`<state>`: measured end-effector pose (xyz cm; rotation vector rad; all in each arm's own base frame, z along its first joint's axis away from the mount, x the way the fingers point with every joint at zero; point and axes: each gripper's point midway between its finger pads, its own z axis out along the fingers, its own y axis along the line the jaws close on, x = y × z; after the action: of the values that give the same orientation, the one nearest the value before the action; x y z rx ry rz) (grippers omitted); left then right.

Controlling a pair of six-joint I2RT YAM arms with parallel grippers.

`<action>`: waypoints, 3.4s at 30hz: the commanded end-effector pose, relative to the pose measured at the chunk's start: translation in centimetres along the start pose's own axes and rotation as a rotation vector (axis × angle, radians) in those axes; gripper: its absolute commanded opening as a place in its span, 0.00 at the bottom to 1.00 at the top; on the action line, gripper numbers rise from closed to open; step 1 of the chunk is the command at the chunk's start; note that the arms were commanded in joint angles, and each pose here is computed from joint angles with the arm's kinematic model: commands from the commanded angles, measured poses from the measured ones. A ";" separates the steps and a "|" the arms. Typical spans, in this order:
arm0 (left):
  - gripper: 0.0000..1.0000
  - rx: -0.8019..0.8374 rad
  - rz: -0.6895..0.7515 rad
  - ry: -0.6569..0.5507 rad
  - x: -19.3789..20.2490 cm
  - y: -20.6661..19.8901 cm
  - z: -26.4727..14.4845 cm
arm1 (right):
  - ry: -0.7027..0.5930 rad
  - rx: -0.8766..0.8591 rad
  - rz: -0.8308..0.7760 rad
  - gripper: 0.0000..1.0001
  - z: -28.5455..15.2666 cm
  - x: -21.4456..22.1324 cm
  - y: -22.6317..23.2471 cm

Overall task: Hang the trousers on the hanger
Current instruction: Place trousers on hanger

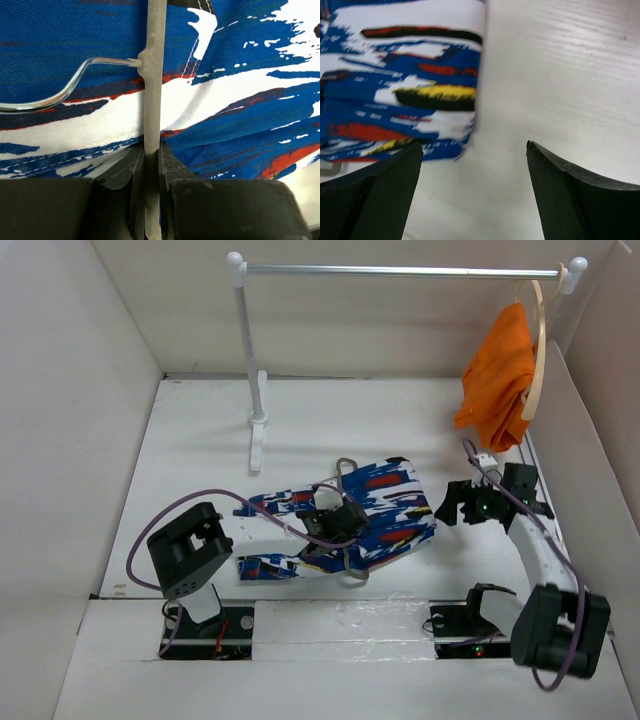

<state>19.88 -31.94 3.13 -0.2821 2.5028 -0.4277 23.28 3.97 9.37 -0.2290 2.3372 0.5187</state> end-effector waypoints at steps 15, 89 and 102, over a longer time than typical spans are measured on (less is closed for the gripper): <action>0.00 -0.131 0.125 0.019 1.6 3.9 -0.6 | -0.204 -0.276 0.082 0.22 12.9 -7.1 3.5; 0.00 0.127 0.172 -0.394 -9.1 -11.6 -12.1 | -0.322 -0.074 -0.110 0.06 -5.9 -10.3 8.4; 0.00 0.304 0.130 -0.318 -8.2 -15.5 -11.3 | -0.225 -0.721 -0.153 0.69 -8.9 -3.1 26.0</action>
<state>21.27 -38.54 18.52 -0.0172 2.1731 -0.4789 12.73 21.49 22.98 -0.6812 1.8883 1.1139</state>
